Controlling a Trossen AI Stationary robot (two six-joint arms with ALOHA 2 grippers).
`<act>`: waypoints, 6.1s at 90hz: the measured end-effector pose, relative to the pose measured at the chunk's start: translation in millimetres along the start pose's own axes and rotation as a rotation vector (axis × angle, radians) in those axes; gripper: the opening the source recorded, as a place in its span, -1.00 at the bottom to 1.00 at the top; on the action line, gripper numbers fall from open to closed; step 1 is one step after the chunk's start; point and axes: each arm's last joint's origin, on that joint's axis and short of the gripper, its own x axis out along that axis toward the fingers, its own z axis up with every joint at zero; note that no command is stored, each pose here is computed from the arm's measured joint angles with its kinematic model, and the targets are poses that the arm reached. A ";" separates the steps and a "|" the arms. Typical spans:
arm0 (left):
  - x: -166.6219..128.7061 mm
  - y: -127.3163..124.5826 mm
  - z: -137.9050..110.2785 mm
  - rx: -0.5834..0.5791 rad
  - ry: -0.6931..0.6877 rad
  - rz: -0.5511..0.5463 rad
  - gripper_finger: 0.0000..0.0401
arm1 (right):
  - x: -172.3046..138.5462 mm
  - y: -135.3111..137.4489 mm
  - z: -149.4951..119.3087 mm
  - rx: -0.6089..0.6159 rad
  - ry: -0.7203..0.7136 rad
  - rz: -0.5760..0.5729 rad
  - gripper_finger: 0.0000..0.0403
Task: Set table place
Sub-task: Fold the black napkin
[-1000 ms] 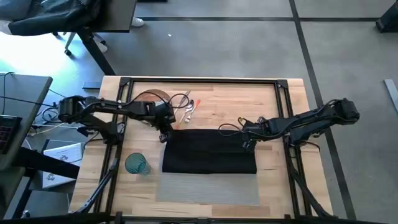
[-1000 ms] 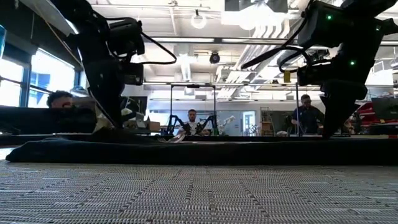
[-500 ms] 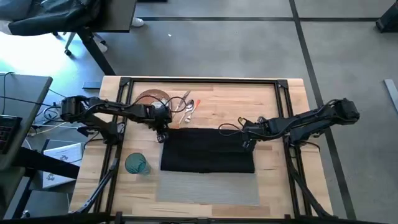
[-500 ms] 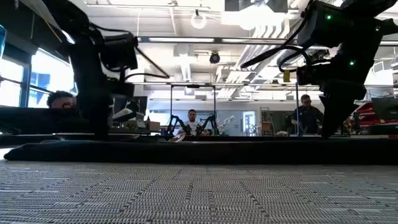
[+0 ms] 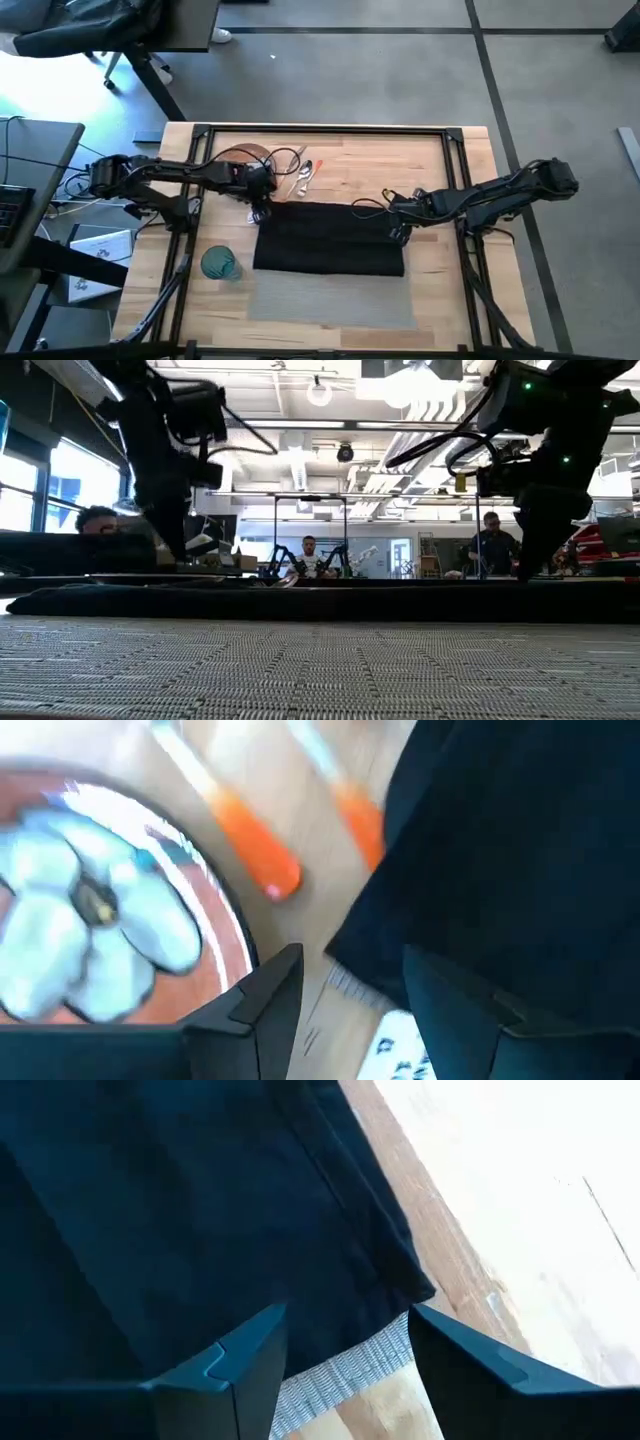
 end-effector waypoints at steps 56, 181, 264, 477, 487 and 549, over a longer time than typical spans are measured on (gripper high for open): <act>32.9 -5.6 -31.0 0.029 0.043 -0.072 -0.20 | 29.1 -24.0 13.9 -0.094 0.099 -0.170 -0.03; -15.9 -94.2 -0.9 0.424 -0.227 -0.290 -0.27 | -34.3 38.4 15.3 -0.094 -0.159 0.450 -0.03; 48.8 -128.0 -2.5 0.412 -0.018 -0.067 0.08 | -31.6 36.8 -15.1 -0.305 -0.025 0.137 -0.03; 64.1 -93.2 -5.1 0.360 0.053 -0.162 -0.40 | 36.1 16.7 1.8 -0.482 0.311 0.115 -0.55; 64.3 -93.3 -5.1 0.376 0.052 -0.163 -0.63 | 36.0 16.9 1.7 -0.479 0.313 0.120 -0.73; 36.0 -99.9 1.8 0.388 0.046 -0.133 -1.00 | -8.9 19.3 9.2 -0.463 0.166 0.066 -1.00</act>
